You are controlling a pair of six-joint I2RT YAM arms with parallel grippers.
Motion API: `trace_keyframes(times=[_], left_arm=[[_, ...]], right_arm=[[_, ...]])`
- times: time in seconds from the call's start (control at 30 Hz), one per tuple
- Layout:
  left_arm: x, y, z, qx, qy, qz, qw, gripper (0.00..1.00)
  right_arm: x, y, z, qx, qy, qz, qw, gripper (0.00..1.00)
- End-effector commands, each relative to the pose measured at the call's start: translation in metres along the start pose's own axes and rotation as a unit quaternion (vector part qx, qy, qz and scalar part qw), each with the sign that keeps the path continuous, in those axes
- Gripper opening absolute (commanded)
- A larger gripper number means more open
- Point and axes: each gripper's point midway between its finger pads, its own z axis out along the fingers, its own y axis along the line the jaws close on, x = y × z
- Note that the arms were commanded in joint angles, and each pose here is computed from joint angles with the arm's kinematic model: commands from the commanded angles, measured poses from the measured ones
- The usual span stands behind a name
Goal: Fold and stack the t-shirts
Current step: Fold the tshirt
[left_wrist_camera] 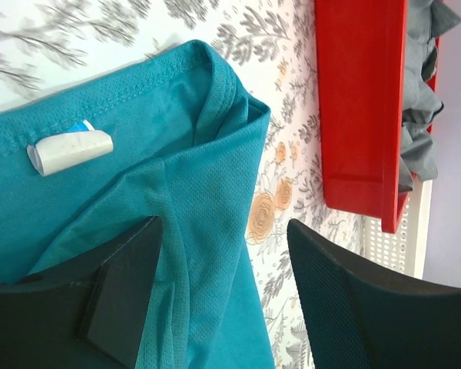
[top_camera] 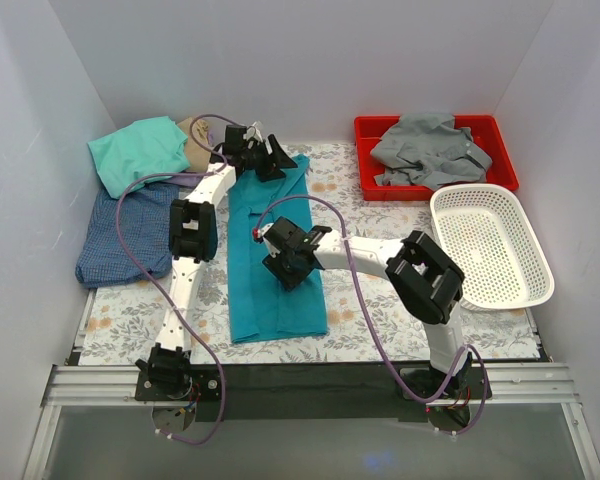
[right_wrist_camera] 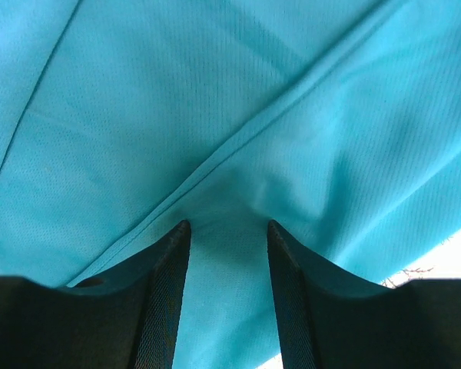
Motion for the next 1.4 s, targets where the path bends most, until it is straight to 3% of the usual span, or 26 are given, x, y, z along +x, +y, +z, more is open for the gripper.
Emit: trace_keyframes(times=[0.0, 0.17, 0.33, 0.47, 0.5, 0.53, 0.57, 0.63, 0.8, 1.0, 1.03, 1.13, 1.2, 1.37], left_arm=[[-0.032, -0.009, -0.013, -0.004, -0.043, 0.03, 0.999, 0.65], [-0.032, -0.014, -0.014, 0.01, -0.042, 0.032, 0.999, 0.66], [-0.046, -0.049, -0.028, 0.044, -0.055, 0.063, 0.996, 0.68], [-0.069, -0.121, -0.067, 0.063, -0.097, 0.13, 0.985, 0.75], [-0.07, -0.129, -0.074, 0.06, -0.102, 0.14, 0.983, 0.75], [-0.069, -0.136, -0.082, 0.056, -0.105, 0.14, 0.983, 0.83], [-0.058, -0.128, -0.086, 0.034, -0.092, 0.121, 0.988, 0.84], [-0.06, -0.149, -0.121, -0.004, -0.114, 0.132, 0.985, 0.85], [0.014, -0.111, -0.195, -0.146, -0.131, 0.084, 0.977, 0.9], [0.137, -0.072, -0.257, -0.215, -0.087, -0.015, 0.973, 0.91], [0.149, -0.086, -0.275, -0.201, -0.1, -0.015, 0.974, 0.92], [0.197, -0.078, -0.29, -0.2, -0.081, -0.075, 0.973, 0.92], [0.218, -0.094, -0.305, -0.17, -0.081, -0.107, 0.976, 0.92], [0.27, -0.083, -0.321, -0.188, -0.045, -0.166, 0.967, 0.92]], right_arm=[[0.025, 0.002, -0.009, -0.008, 0.038, 0.023, 0.999, 0.51], [0.019, 0.018, -0.024, -0.022, 0.02, 0.016, 0.999, 0.51], [-0.012, 0.013, -0.045, 0.004, -0.051, -0.011, 0.999, 0.52], [-0.041, 0.006, -0.077, 0.02, -0.125, -0.023, 0.992, 0.54], [-0.043, 0.002, -0.082, 0.028, -0.134, -0.025, 0.99, 0.56], [-0.047, -0.003, -0.089, 0.041, -0.144, -0.023, 0.988, 0.56], [-0.049, -0.014, -0.098, 0.063, -0.154, -0.015, 0.986, 0.57], [-0.036, -0.04, -0.101, 0.095, -0.143, 0.013, 0.985, 0.59], [0.001, -0.087, -0.119, 0.053, -0.148, 0.103, 0.982, 0.6], [0.043, -0.066, -0.123, -0.057, -0.148, 0.151, 0.976, 0.61], [0.047, -0.052, -0.124, -0.095, -0.145, 0.15, 0.973, 0.61], [0.061, -0.031, -0.122, -0.149, -0.137, 0.173, 0.964, 0.61], [0.07, -0.023, -0.12, -0.171, -0.132, 0.184, 0.959, 0.61], [0.082, -0.007, -0.122, -0.208, -0.122, 0.213, 0.947, 0.61]])
